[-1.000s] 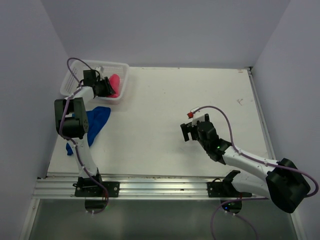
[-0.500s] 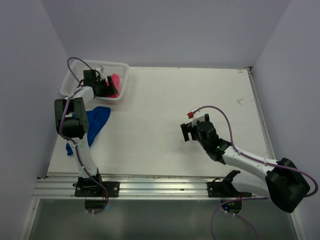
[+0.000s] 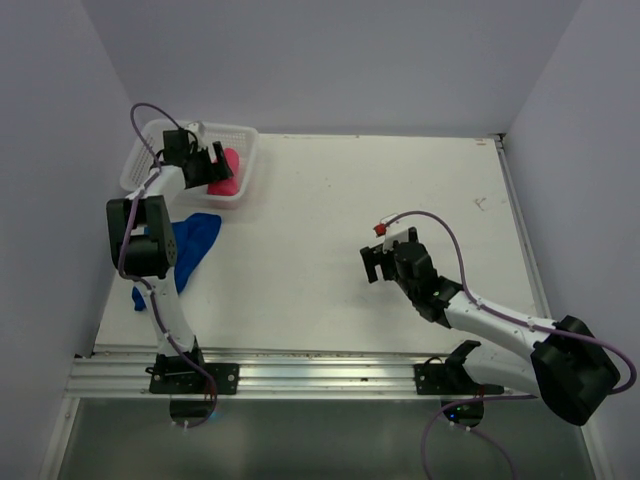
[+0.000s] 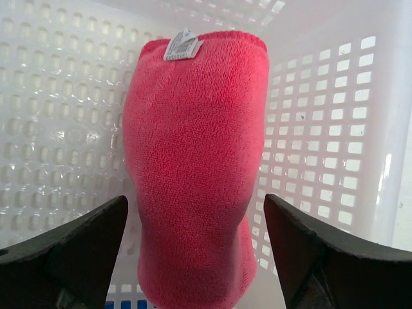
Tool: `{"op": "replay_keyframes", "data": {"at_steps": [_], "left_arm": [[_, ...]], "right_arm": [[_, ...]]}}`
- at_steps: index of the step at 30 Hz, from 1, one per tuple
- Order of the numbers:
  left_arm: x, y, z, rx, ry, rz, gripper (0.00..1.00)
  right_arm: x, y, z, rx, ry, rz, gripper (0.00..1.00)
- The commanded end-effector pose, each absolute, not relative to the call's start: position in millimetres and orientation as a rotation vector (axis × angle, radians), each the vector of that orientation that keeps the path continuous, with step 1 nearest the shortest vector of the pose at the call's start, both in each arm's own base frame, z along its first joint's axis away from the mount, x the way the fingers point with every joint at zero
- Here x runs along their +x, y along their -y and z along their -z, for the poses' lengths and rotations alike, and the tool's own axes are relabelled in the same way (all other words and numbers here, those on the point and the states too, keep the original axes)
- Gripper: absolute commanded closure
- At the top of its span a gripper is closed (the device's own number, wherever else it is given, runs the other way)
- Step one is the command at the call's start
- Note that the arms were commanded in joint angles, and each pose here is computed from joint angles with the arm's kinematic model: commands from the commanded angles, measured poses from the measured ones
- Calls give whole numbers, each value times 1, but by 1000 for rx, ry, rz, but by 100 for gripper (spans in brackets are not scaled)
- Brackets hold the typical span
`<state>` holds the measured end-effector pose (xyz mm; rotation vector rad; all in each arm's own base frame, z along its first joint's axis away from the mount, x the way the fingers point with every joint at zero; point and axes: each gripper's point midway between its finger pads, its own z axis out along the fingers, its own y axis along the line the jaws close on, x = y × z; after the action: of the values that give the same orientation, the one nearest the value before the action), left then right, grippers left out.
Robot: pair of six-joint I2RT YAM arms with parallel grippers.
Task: Roll the towels
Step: Place the rolled towel into the container
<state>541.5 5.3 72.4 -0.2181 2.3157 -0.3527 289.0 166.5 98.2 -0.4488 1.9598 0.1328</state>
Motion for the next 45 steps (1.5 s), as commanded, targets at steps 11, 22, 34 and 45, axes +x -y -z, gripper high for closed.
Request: {"op": "replay_keyframes", "data": {"at_steps": [11,22,34,45], "left_arm": [[538,-22,-205,-109,-2108,197,0],[421,-21,-293,-208,-1806,150,0],[307,-37,-178,-500,-1939,43,0],[319,-67,-126,-711,-2086,-146,0]], "right_arm": [[295,-175,-130,-394,-1909,-202,9],[291,-214,-155,-428,-1947,-411,15],[297,-264,-168,-459,-1987,-601,20],[284,-254,-157,-419,-1986,-628,18]]}}
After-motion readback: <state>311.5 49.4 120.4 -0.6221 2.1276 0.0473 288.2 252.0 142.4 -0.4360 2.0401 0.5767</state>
